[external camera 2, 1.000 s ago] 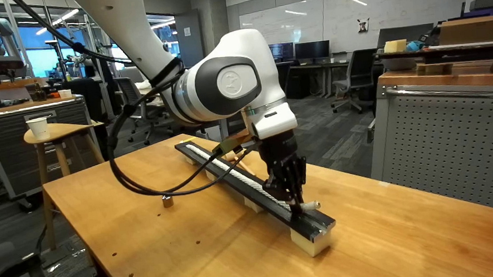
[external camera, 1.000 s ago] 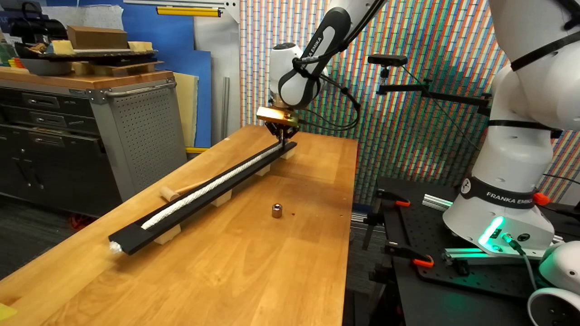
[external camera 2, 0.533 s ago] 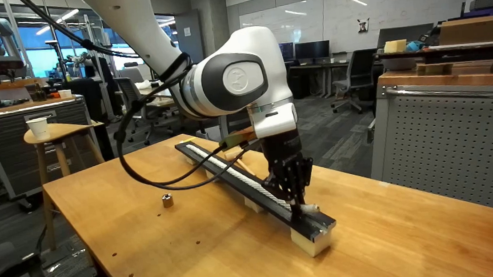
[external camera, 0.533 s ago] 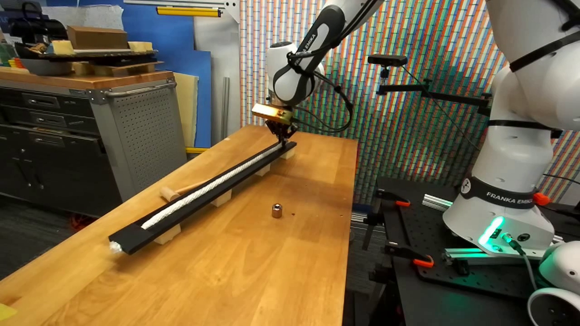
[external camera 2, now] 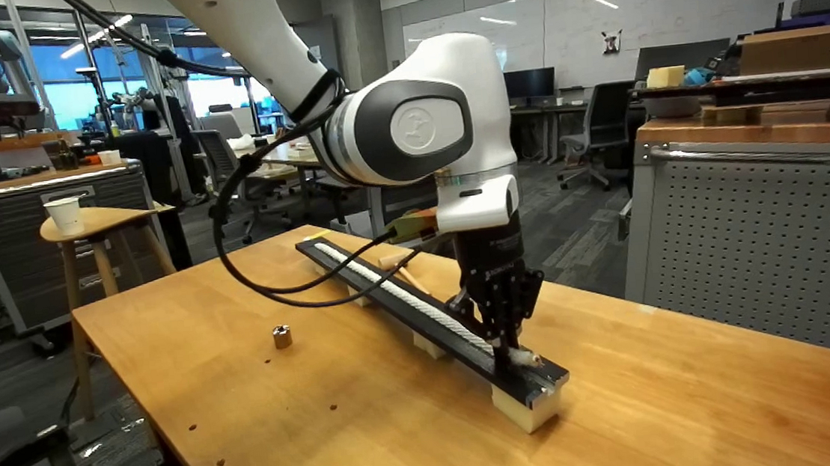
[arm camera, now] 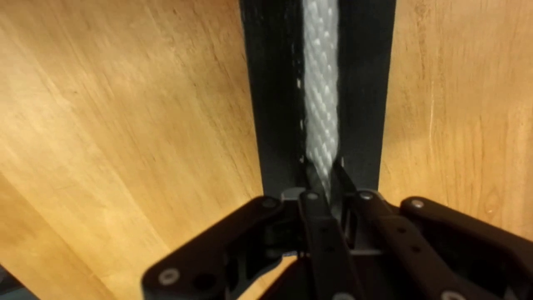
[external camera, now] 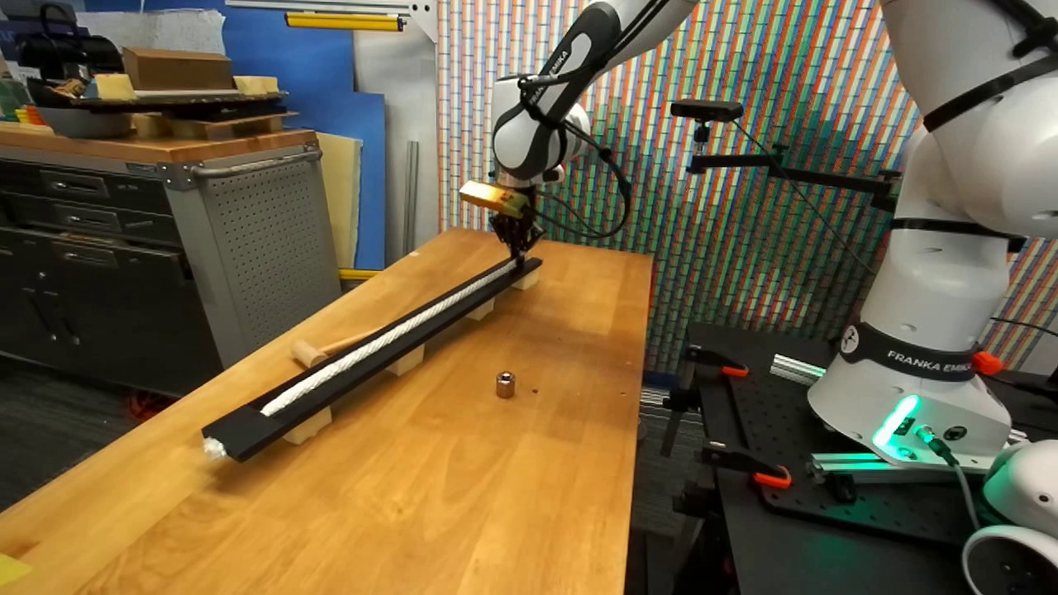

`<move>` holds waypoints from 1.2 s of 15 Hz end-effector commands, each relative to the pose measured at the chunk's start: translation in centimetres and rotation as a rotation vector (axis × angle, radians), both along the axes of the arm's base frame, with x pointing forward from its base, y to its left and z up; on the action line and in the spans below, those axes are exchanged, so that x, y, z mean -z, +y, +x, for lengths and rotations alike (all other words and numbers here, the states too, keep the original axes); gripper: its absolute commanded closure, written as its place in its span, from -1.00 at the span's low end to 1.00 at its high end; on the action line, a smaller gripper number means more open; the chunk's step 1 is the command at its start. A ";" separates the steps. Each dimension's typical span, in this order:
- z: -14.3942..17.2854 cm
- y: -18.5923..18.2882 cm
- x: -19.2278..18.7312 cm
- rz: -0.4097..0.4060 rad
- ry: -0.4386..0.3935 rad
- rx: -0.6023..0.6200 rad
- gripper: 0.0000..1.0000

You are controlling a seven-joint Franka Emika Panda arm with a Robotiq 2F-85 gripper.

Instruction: Align the rope with the black object

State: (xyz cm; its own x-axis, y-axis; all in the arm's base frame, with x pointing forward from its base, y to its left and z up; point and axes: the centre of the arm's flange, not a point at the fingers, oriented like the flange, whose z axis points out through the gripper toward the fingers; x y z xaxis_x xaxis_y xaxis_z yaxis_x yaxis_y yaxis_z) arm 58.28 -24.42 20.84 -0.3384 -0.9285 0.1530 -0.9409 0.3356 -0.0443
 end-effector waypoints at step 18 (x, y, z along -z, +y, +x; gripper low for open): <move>0.7 -5.9 -0.8 0.236 0.005 -0.088 -0.50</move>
